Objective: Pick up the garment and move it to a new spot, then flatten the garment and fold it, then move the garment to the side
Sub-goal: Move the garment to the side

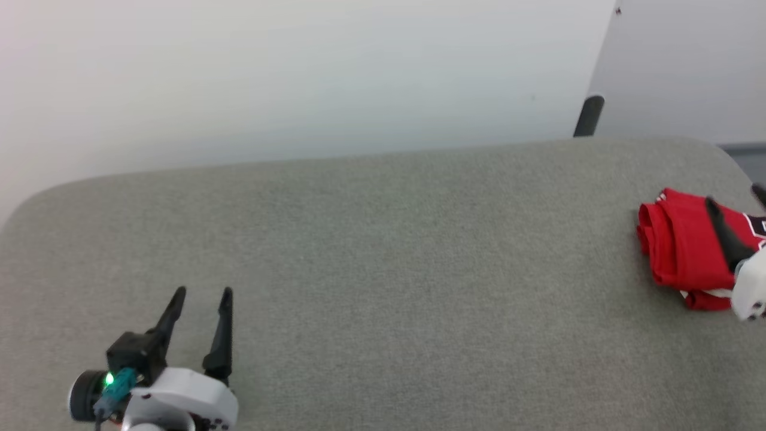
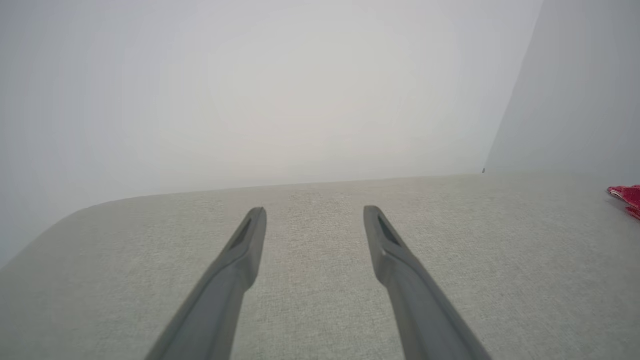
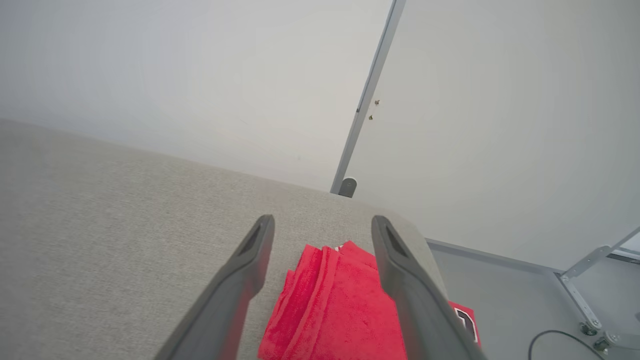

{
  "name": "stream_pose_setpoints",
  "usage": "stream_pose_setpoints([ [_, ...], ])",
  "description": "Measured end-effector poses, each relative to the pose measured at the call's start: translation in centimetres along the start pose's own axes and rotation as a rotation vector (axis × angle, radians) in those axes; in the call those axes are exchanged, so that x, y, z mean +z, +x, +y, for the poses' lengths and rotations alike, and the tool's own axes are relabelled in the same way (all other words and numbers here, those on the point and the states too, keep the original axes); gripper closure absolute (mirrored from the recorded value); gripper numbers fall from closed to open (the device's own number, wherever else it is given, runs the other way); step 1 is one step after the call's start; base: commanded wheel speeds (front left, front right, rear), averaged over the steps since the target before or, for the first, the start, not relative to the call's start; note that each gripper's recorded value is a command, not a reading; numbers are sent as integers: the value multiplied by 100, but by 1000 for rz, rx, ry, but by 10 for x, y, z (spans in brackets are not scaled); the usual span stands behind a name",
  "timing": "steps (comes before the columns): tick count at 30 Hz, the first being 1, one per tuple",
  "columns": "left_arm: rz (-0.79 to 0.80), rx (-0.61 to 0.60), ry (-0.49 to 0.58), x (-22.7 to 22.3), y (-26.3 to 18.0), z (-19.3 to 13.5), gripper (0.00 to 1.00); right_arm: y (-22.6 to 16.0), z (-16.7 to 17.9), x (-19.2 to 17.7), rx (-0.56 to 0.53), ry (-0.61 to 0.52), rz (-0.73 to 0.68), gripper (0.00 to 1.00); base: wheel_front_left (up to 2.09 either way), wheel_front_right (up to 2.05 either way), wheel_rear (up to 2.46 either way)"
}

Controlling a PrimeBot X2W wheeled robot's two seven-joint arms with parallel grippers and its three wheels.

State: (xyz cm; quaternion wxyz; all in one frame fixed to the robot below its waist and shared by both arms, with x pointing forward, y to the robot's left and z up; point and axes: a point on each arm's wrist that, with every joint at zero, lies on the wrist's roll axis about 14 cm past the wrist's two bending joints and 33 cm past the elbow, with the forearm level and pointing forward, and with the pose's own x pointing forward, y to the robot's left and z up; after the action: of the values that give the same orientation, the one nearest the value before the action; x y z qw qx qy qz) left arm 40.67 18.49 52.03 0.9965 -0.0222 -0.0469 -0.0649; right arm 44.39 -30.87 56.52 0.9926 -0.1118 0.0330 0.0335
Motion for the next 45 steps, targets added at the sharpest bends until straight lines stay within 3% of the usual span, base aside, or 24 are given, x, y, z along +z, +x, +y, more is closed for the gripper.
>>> stream_pose_setpoints([
  [23,-50,277,19,18,-86,84,0,-49,82,-28,47,206,-89,0,0,0,0],
  [34,-48,323,-18,13,-105,92,0,-77,112,-31,34,278,-69,0,0,0,0],
  [45,4,246,5,0,-105,76,0,-92,126,-33,36,304,-43,0,0,0,0],
])
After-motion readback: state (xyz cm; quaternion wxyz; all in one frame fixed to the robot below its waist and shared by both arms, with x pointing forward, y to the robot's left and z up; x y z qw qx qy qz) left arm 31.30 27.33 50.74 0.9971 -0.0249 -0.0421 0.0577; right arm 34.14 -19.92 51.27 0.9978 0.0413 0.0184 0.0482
